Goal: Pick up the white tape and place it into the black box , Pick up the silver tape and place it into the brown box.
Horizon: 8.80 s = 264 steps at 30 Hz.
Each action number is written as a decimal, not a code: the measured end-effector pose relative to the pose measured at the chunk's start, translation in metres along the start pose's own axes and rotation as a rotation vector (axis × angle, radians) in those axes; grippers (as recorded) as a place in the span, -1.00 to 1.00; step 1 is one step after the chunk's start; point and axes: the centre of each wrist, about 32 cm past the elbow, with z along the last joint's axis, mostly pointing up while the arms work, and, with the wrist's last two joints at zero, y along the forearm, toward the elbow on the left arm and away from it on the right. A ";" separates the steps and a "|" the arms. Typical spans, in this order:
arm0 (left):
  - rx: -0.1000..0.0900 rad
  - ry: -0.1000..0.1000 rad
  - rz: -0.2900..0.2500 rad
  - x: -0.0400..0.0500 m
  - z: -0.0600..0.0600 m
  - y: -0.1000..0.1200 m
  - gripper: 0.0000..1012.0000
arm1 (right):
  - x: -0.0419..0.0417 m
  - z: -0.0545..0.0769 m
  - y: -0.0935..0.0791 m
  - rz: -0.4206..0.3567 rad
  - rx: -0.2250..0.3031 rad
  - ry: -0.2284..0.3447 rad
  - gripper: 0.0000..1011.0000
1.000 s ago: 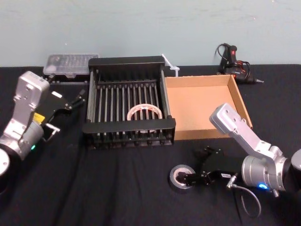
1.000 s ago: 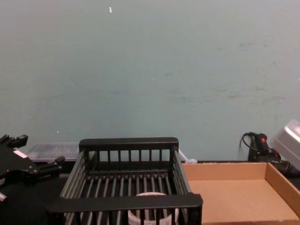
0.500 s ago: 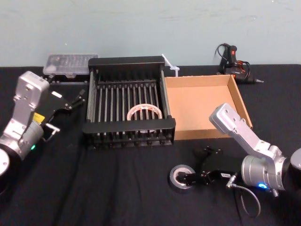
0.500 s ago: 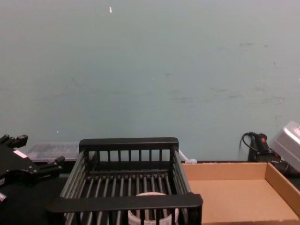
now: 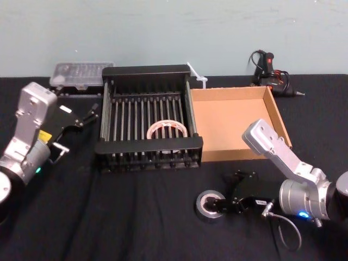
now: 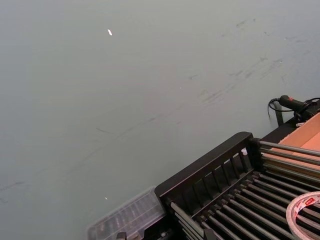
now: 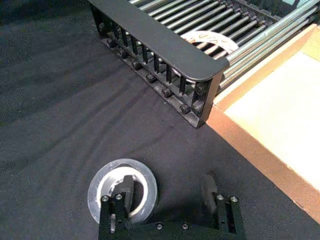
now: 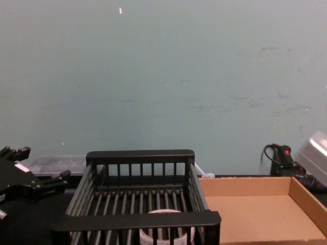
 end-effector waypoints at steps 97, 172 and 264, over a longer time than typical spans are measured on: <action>0.000 0.000 0.000 0.0000 0.000 0.000 0.98 | 0.0487 0.025 -0.006 -0.421 0.147 0.153 -0.68; 0.000 0.000 0.000 0.0000 0.000 0.000 0.98 | 0.0506 0.029 -0.003 -0.438 0.168 0.143 0.98; 0.000 0.000 0.000 0.0000 0.000 0.000 0.98 | 0.0057 -0.024 0.031 -0.782 0.406 -0.092 0.98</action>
